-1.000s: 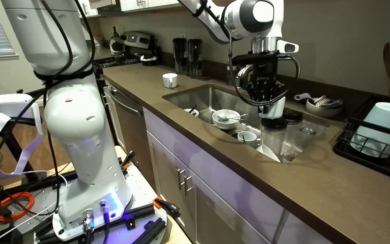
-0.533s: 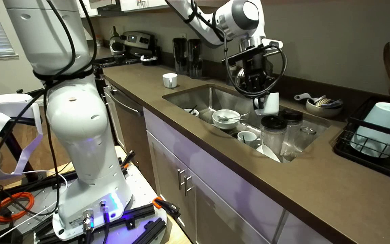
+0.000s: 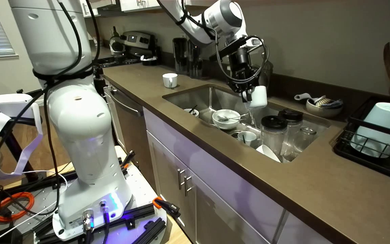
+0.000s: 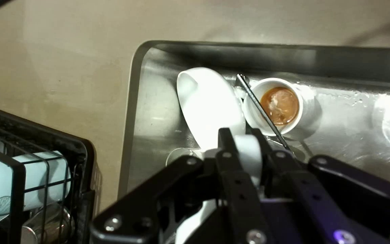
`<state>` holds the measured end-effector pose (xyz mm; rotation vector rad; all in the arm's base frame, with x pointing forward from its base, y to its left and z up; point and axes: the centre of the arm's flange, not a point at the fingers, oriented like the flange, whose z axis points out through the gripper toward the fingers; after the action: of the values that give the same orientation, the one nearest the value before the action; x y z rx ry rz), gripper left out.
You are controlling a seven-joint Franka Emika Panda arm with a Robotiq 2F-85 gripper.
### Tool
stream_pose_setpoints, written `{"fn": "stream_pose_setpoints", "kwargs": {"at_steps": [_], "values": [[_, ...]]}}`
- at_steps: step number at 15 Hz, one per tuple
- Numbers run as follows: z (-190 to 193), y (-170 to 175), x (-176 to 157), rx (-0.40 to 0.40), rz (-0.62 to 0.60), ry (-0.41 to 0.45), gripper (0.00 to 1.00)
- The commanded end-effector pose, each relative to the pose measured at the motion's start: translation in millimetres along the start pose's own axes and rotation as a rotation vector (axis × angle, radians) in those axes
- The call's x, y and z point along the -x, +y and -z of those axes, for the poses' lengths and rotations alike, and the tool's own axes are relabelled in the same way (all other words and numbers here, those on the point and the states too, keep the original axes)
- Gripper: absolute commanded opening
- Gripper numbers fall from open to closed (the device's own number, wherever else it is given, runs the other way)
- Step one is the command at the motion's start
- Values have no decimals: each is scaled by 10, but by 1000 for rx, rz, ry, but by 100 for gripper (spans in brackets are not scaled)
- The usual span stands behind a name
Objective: Pick the white cup and pour its contents into the sink
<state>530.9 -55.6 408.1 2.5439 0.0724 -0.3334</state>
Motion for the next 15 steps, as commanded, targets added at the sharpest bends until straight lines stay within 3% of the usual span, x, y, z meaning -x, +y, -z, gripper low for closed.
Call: {"fn": "stream_pose_setpoints", "kwargs": {"at_steps": [1, 10, 15], "values": [[189, -115, -99, 80, -5, -32, 7], [218, -312, -184, 198, 3, -111, 7], [291, -509, -82, 220, 44, -134, 7]]}}
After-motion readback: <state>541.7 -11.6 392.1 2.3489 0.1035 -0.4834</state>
